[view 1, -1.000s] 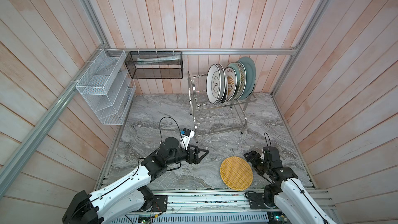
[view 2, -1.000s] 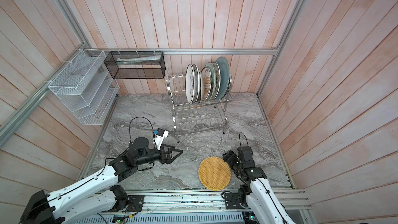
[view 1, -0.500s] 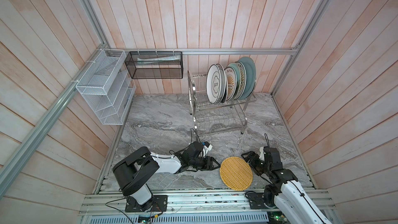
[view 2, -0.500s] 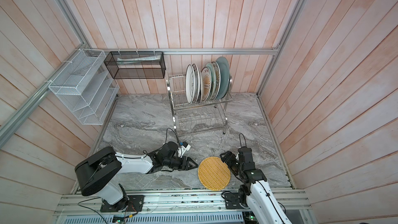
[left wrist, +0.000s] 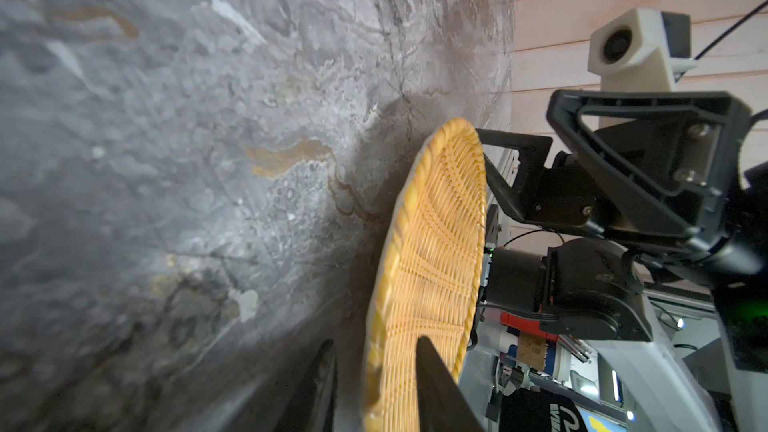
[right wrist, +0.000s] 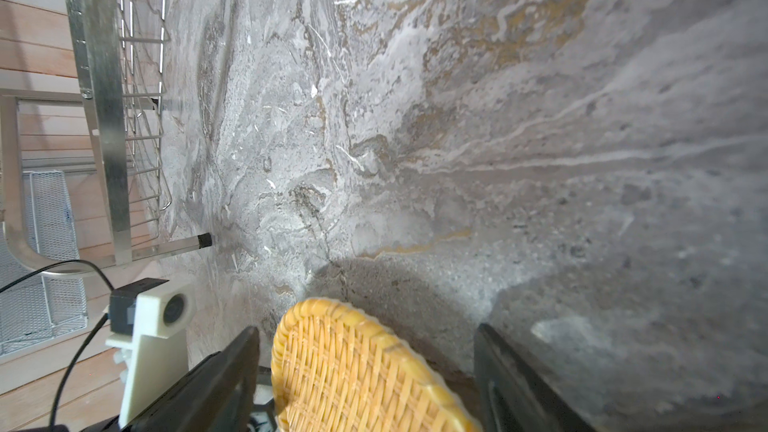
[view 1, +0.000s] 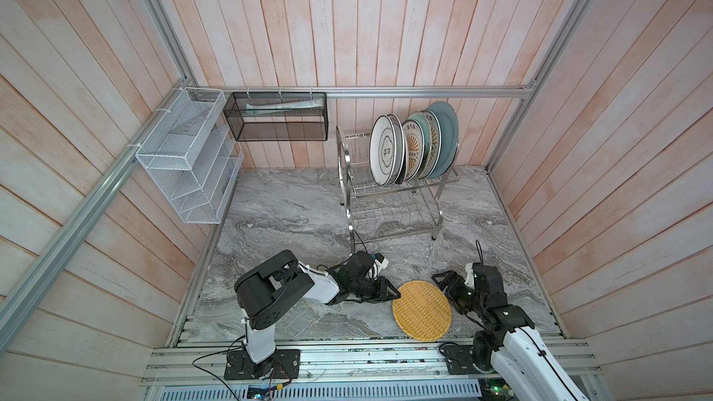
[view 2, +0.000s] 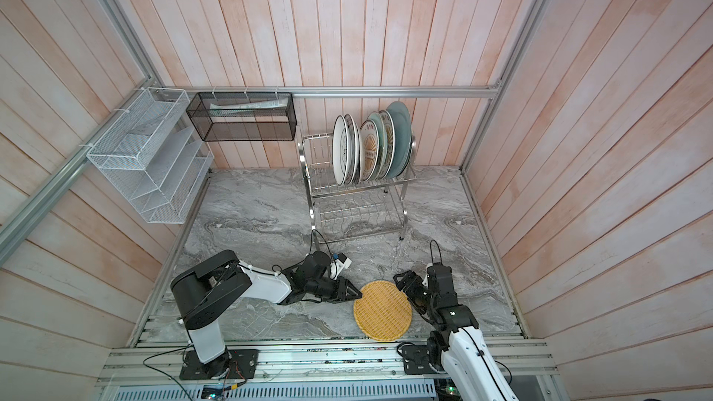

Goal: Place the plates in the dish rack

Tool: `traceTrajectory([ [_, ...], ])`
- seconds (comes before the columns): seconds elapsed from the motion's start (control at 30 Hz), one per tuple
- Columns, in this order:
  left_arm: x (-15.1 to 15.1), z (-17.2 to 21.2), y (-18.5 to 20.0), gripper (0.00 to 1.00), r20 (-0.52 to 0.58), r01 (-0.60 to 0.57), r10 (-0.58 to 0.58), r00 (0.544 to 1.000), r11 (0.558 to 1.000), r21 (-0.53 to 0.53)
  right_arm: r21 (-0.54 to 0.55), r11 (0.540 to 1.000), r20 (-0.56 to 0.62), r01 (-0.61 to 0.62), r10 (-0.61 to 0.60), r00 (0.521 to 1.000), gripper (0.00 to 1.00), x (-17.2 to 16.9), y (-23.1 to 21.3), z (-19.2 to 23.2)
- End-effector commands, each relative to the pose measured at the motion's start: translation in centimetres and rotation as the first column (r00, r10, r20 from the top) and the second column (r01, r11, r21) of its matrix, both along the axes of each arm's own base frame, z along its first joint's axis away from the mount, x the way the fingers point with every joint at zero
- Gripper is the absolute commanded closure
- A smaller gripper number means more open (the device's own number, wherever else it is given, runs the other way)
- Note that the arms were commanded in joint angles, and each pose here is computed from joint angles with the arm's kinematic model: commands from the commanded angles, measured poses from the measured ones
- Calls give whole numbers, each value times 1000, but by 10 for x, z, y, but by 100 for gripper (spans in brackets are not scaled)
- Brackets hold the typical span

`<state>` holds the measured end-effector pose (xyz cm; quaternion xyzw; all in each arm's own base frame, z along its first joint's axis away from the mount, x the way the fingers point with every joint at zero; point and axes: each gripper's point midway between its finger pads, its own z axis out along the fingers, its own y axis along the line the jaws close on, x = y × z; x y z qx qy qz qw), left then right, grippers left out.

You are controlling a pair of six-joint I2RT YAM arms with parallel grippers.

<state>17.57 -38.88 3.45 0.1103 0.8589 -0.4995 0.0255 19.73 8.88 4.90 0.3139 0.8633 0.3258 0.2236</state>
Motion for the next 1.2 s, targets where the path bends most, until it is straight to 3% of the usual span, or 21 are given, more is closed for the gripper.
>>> traceTrajectory([
  [0.0, 2, 5, -11, 72, 5, 17, -16, 1000, 999, -45, 12, 1000, 0, -9, 9, 1000, 19, 0, 3, -1],
  [0.33, 11, 17, -10, 100, -24, -32, 29, 999, 988, -148, -37, 998, 59, -41, 44, 997, 16, 12, 2, 12],
  [0.73, 32, 79, 66, 100, 2, -219, 230, 973, 932, -289, -112, 988, 254, -111, 136, 958, 9, 51, 9, 85],
  [0.93, 50, 120, 101, 100, 33, -328, 364, 931, 872, -363, -62, 979, 341, -195, 205, 917, 9, 44, 26, 121],
  [1.17, 69, 161, 101, 100, 86, -334, 405, 910, 841, -426, 12, 944, 442, -329, 290, 849, 11, 20, 59, 159],
])
